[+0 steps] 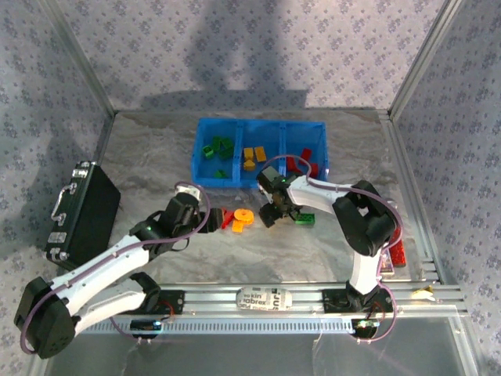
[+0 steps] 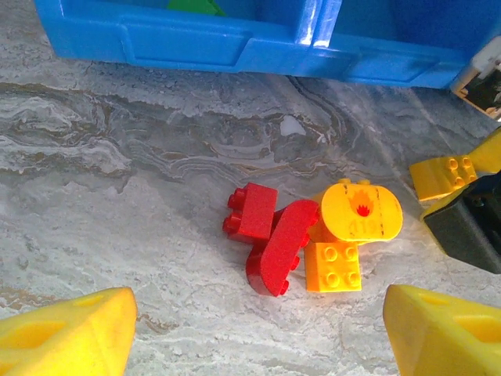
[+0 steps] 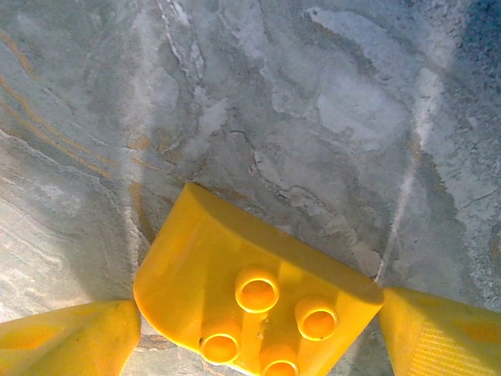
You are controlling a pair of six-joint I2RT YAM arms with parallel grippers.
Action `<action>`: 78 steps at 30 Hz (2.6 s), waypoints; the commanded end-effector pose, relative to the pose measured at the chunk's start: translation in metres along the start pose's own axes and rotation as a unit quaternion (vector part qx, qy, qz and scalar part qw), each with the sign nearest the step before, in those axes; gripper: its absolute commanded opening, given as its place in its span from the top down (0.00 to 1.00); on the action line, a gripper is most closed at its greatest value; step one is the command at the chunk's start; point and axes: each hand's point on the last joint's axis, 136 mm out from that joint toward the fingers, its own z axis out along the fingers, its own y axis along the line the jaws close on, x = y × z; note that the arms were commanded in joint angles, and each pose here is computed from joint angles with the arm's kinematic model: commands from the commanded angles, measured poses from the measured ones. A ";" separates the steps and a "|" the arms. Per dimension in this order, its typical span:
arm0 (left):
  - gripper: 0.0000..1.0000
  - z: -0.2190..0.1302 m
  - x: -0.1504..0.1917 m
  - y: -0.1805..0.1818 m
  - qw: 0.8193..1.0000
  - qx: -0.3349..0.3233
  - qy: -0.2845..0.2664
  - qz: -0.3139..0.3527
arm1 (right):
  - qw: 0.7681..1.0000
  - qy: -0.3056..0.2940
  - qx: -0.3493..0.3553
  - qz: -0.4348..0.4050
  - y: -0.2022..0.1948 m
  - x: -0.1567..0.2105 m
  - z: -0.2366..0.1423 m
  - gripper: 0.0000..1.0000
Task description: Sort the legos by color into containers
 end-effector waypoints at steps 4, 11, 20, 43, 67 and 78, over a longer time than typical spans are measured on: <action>0.17 -0.006 -0.010 -0.004 1.000 0.006 -0.022 0.001 | 0.999 -0.020 0.045 -0.001 -0.013 -0.021 0.031 0.15; 0.17 -0.007 -0.011 -0.002 1.000 0.004 -0.024 0.000 | 1.000 -0.012 0.022 0.004 -0.006 -0.018 0.038 0.29; 0.17 -0.008 -0.013 -0.003 1.000 0.003 -0.028 0.001 | 1.000 -0.024 0.019 0.000 -0.002 -0.016 0.020 0.39; 0.17 -0.012 -0.012 0.001 1.000 -0.001 -0.031 0.002 | 0.995 -0.007 -0.038 -0.092 0.014 -0.030 0.016 0.64; 0.32 0.020 0.025 -0.046 0.997 0.005 0.037 0.074 | 0.978 -0.204 0.028 0.027 -0.045 -0.172 -0.116 0.16; 0.45 0.069 0.056 -0.073 0.984 -0.005 0.126 0.128 | 0.963 -0.264 0.007 0.054 -0.052 -0.117 -0.170 0.16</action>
